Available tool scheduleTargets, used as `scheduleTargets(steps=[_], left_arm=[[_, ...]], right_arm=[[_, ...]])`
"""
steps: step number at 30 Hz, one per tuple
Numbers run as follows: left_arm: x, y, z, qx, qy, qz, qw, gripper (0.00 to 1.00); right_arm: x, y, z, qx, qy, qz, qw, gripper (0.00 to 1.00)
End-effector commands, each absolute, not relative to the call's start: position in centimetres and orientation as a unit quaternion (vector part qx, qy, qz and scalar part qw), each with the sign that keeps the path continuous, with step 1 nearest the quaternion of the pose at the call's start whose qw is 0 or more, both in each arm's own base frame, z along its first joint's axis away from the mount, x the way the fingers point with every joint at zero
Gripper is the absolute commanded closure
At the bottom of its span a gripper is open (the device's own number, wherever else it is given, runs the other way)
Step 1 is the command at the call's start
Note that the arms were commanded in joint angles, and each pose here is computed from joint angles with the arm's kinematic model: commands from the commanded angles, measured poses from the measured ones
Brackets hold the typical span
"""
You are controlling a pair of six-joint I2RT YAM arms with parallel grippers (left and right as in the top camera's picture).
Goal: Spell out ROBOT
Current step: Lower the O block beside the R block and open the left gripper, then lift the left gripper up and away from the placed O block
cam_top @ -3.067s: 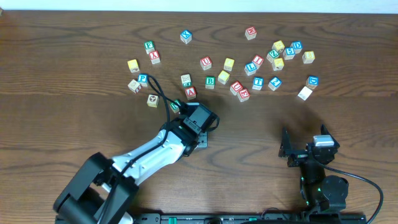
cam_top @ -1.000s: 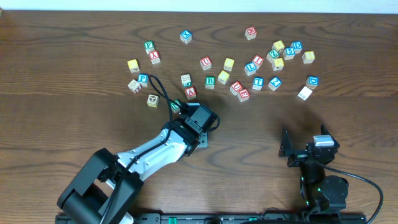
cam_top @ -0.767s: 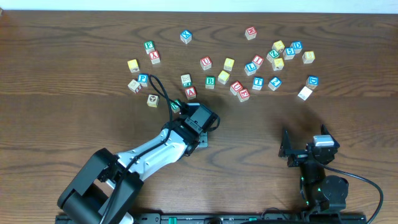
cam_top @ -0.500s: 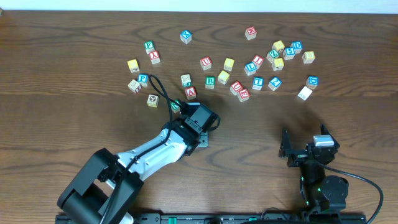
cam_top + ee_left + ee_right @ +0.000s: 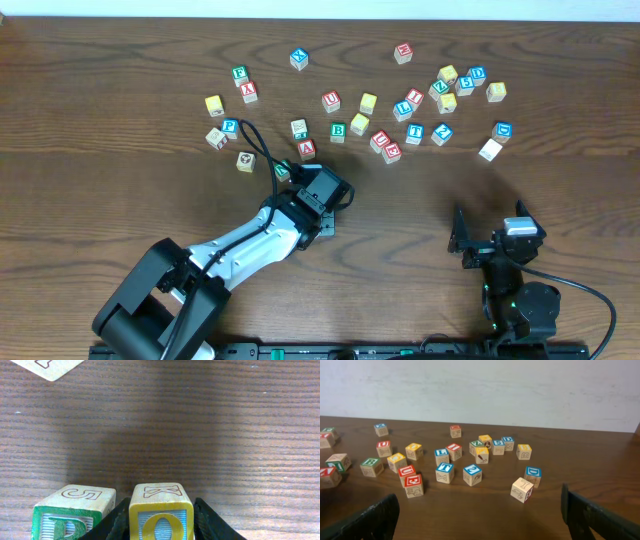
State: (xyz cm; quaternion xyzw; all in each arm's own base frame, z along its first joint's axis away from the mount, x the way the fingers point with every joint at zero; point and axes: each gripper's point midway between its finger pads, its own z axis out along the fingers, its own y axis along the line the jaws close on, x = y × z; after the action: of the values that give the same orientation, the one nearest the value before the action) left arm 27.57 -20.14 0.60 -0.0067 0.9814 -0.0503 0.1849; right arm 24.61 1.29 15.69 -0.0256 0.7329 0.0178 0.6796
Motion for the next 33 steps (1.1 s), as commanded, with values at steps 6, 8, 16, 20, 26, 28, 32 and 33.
scheduleTargets(steps=[6,8,16,20,26,28,32,33], left_arm=[[28.6,-19.8,1.0,-0.008,0.978,-0.035,0.205,0.62],[28.7,-19.7,1.1,-0.009,0.978,-0.033,0.208,0.62],[29.0,-19.9,1.2,-0.004,0.976,-0.036,0.216,0.62],[29.2,-20.1,1.4,0.001,0.975,-0.037,0.219,0.62],[29.5,-20.1,1.6,0.001,0.973,-0.036,0.227,0.62],[29.7,-20.0,1.6,0.003,0.972,-0.033,0.231,0.62],[29.9,-20.0,1.8,0.005,0.971,-0.030,0.238,0.62],[29.9,-20.0,1.8,0.005,0.971,-0.031,0.239,0.62]], right_arm=[[24.6,1.2,15.6,-0.021,0.733,0.018,0.680,0.01],[24.6,1.2,15.6,-0.021,0.733,0.018,0.680,0.01],[24.6,1.2,15.6,-0.021,0.733,0.018,0.680,0.01],[24.6,1.2,15.6,-0.021,0.733,0.018,0.680,0.01],[24.6,1.2,15.6,-0.021,0.733,0.018,0.680,0.01],[24.6,1.2,15.6,-0.021,0.733,0.018,0.680,0.01],[24.6,1.2,15.6,-0.021,0.733,0.018,0.680,0.01],[24.6,1.2,15.6,-0.021,0.733,0.018,0.680,0.01]])
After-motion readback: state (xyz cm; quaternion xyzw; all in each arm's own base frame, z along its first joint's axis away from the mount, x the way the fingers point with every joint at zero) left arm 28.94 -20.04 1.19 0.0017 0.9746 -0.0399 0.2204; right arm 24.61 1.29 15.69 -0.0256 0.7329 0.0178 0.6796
